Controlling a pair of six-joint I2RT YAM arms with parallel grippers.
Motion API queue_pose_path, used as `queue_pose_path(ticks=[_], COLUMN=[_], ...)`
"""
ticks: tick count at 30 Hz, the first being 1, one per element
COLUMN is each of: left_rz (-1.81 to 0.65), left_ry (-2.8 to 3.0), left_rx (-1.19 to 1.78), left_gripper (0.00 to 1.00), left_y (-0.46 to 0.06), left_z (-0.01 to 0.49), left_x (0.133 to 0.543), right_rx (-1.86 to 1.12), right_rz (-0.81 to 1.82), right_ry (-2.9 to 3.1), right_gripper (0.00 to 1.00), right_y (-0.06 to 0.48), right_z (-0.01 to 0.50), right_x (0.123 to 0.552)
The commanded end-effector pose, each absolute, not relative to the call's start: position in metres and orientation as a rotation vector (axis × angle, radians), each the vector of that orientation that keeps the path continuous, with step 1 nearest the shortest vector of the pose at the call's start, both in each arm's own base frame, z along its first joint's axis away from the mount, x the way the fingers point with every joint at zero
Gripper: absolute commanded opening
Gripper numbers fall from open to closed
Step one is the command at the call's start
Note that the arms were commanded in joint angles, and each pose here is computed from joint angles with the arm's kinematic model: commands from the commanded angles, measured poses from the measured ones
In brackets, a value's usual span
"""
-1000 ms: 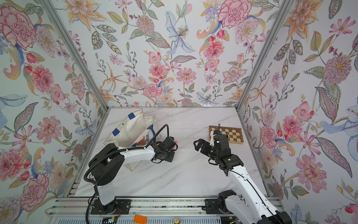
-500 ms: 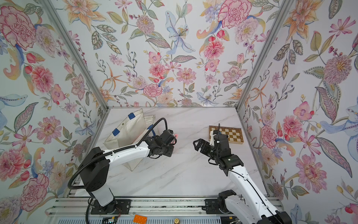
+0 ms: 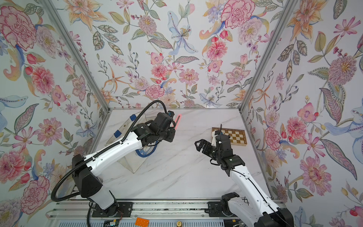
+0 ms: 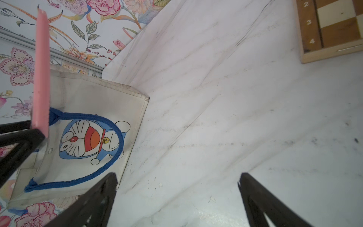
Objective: Place the art knife into the pouch
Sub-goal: Pick up the utility knife at the center of the board, then place the utility knife in the pouch.
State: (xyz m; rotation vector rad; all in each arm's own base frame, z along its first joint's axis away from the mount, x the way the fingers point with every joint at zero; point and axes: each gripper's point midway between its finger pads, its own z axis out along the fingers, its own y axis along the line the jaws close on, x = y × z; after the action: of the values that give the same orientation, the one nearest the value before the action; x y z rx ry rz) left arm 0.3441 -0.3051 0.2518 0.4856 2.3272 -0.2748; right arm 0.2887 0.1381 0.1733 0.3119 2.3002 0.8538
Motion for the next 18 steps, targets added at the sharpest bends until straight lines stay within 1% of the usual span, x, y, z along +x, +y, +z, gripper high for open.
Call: queue_pose_path(ticks=[1, 3, 4, 11, 14, 18], left_rz=[-0.198, -0.174, -0.175, -0.088, -0.05, -0.001], left_ry=[2.295, 2.298, 2.276, 2.279, 2.279, 2.318], left_rx=[0.429, 0.385, 0.354, 0.208, 0.143, 0.07], left_gripper=[0.17, 0.17, 0.17, 0.17, 0.17, 0.17], left_y=[-0.261, -0.242, -0.228, -0.163, -0.134, -0.099], left_z=[0.286, 0.291, 0.304, 0.32, 0.317, 0.298], left_x=[0.351, 0.356, 0.353, 0.348, 0.345, 0.344], right_rx=[0.285, 0.276, 0.271, 0.26, 0.251, 0.247], right_rz=[0.872, 0.871, 0.872, 0.874, 0.876, 0.872], right_ry=[2.263, 2.265, 2.269, 2.284, 2.288, 2.297], right_gripper=[0.99, 0.99, 0.99, 0.99, 0.99, 0.99], right_y=[0.14, 0.142, 0.143, 0.146, 0.147, 0.148], right_z=[0.186, 0.187, 0.187, 0.185, 0.184, 0.182], right_x=[0.297, 0.299, 0.299, 0.305, 0.307, 0.31])
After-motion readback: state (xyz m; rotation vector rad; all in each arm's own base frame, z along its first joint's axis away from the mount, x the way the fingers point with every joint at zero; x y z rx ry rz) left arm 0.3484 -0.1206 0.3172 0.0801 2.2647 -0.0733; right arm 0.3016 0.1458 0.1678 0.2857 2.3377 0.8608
